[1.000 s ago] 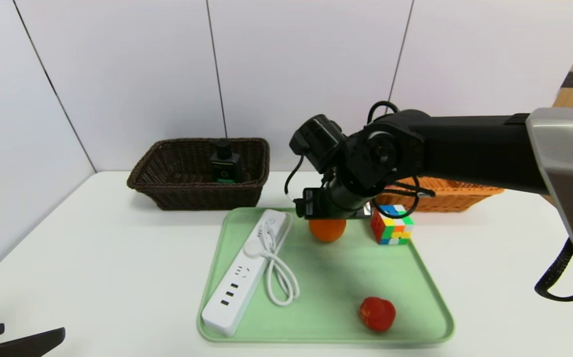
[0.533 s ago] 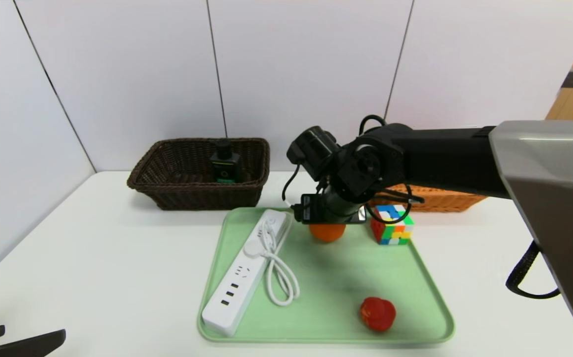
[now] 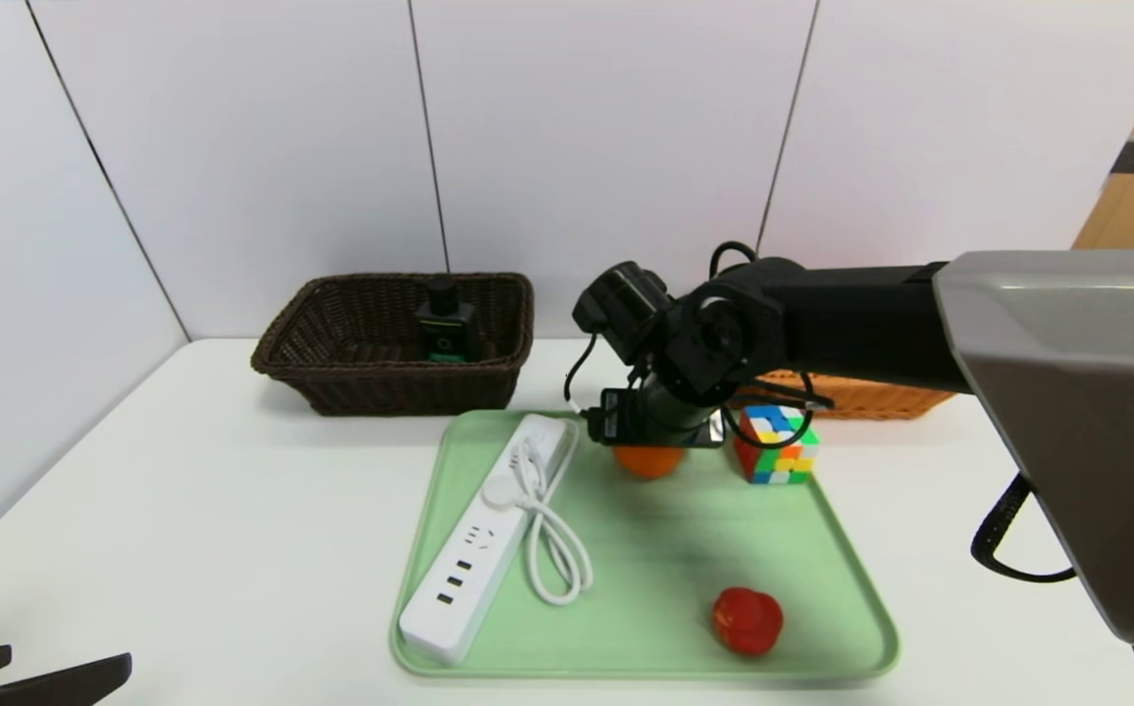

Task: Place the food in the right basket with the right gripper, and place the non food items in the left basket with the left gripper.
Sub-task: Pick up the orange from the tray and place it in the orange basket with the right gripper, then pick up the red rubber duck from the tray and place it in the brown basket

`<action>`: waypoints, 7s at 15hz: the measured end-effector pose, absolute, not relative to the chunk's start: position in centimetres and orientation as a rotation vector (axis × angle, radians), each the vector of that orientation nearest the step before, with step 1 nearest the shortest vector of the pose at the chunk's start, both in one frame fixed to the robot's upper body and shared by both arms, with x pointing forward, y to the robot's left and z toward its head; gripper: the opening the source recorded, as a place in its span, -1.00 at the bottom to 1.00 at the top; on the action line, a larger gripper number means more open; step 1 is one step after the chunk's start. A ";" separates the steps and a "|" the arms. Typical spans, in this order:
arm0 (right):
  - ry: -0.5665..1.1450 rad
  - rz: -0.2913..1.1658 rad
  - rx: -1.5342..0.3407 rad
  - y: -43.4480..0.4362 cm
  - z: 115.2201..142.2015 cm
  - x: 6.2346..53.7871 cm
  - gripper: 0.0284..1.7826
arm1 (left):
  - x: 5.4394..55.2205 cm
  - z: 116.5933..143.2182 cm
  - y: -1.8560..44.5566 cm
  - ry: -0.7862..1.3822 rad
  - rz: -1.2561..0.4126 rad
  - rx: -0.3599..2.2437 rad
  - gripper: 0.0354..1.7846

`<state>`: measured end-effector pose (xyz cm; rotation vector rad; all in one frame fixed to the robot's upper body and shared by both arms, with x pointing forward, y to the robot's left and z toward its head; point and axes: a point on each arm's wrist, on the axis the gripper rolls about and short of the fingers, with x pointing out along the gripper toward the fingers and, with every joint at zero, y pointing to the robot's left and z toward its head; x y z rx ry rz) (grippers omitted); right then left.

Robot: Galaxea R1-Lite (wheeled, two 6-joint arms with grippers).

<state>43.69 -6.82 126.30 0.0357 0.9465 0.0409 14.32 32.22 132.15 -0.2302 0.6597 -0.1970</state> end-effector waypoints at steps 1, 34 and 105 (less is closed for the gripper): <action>0.947 0.041 0.036 -6.8 126.2 43.7 0.90 | 14.3 132.1 32.2 0.661 -0.197 -0.230 0.89; 0.574 -0.161 0.230 -29.7 135.9 48.0 0.31 | 14.0 131.9 32.3 0.656 -0.199 -0.230 0.89; 0.791 0.093 -0.061 -26.4 135.6 35.2 0.90 | 31.4 122.6 4.2 0.425 -1.387 0.171 0.89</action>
